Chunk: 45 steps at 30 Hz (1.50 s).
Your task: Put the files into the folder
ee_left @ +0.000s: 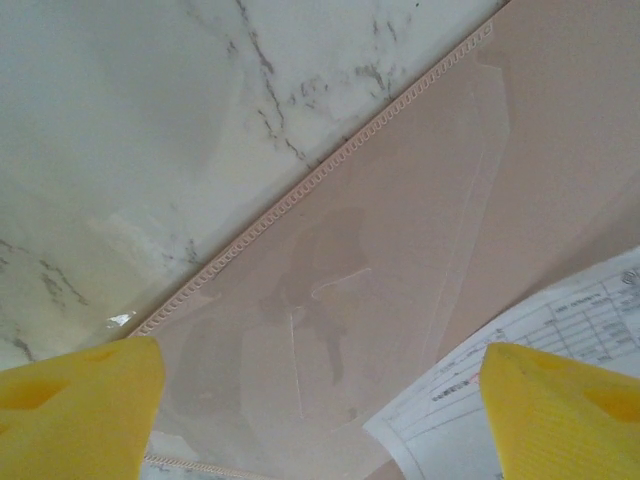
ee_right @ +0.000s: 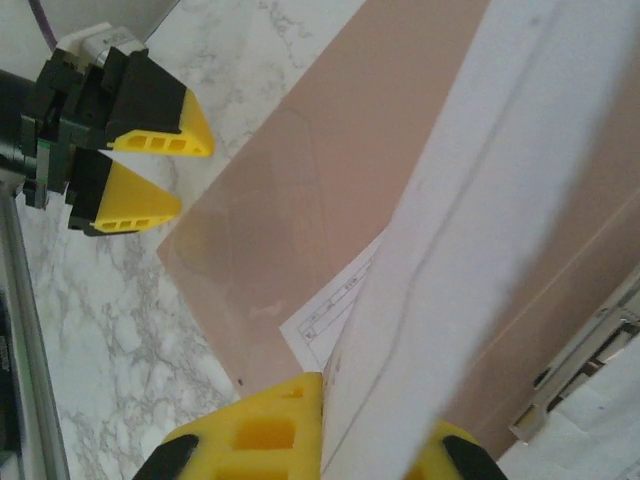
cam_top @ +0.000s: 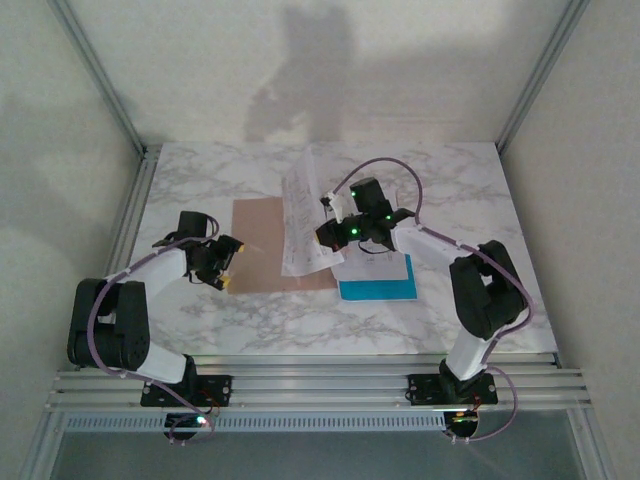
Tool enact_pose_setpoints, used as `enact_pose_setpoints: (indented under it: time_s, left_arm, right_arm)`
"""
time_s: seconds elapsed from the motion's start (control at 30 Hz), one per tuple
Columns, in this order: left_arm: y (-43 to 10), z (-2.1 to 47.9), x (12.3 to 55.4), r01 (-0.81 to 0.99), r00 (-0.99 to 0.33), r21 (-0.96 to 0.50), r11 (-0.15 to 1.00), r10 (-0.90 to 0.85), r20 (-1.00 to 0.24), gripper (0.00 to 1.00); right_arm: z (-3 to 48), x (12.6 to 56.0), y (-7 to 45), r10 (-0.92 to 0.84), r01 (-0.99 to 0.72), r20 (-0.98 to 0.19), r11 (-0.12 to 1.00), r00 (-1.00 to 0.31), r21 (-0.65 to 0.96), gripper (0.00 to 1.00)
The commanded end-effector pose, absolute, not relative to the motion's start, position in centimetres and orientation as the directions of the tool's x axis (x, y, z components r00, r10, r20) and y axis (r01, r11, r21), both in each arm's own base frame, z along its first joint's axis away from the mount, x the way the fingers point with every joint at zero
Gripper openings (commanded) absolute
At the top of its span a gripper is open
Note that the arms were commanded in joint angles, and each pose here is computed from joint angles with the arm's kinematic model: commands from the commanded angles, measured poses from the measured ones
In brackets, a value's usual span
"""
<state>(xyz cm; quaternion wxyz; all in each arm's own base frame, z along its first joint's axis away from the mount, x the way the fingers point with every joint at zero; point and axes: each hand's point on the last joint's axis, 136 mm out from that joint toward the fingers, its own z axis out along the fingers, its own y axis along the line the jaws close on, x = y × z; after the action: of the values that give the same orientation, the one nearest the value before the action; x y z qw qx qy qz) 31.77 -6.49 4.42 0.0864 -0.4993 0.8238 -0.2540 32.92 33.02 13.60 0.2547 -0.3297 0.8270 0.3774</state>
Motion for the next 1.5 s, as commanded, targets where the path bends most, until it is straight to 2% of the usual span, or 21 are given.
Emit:
enact_pose_setpoints:
  time_s: [0.0, 0.43, 1.07, 1.47]
  left_arm:
    - [-6.2, 3.2, 30.8, -0.794, -0.496, -0.456, 0.403, -0.863, 0.101, 0.82]
    - [-5.6, 2.0, 30.0, -0.801, -0.505, -0.413, 0.432, -0.860, 0.079, 0.82]
    - [-6.1, 1.5, 30.3, -0.785, -0.499, -0.467, 0.407, -0.862, 0.087, 0.83]
    - [-6.2, 1.5, 30.0, -0.785, -0.505, -0.465, 0.410, -0.858, 0.095, 0.84]
  right_arm:
    - [12.9, 32.6, 34.2, -0.354, -0.730, -0.648, 0.456, -0.674, 0.509, 0.00]
    - [10.8, 33.2, 35.9, -0.326, -0.671, -0.589, 0.422, -0.740, 0.609, 0.00]
    - [7.9, 34.0, 37.4, -0.215, -0.546, -0.508, 0.456, -0.834, 0.703, 0.00]
    - [6.4, 33.0, 39.5, -0.215, -0.509, -0.464, 0.446, -0.859, 0.736, 0.00]
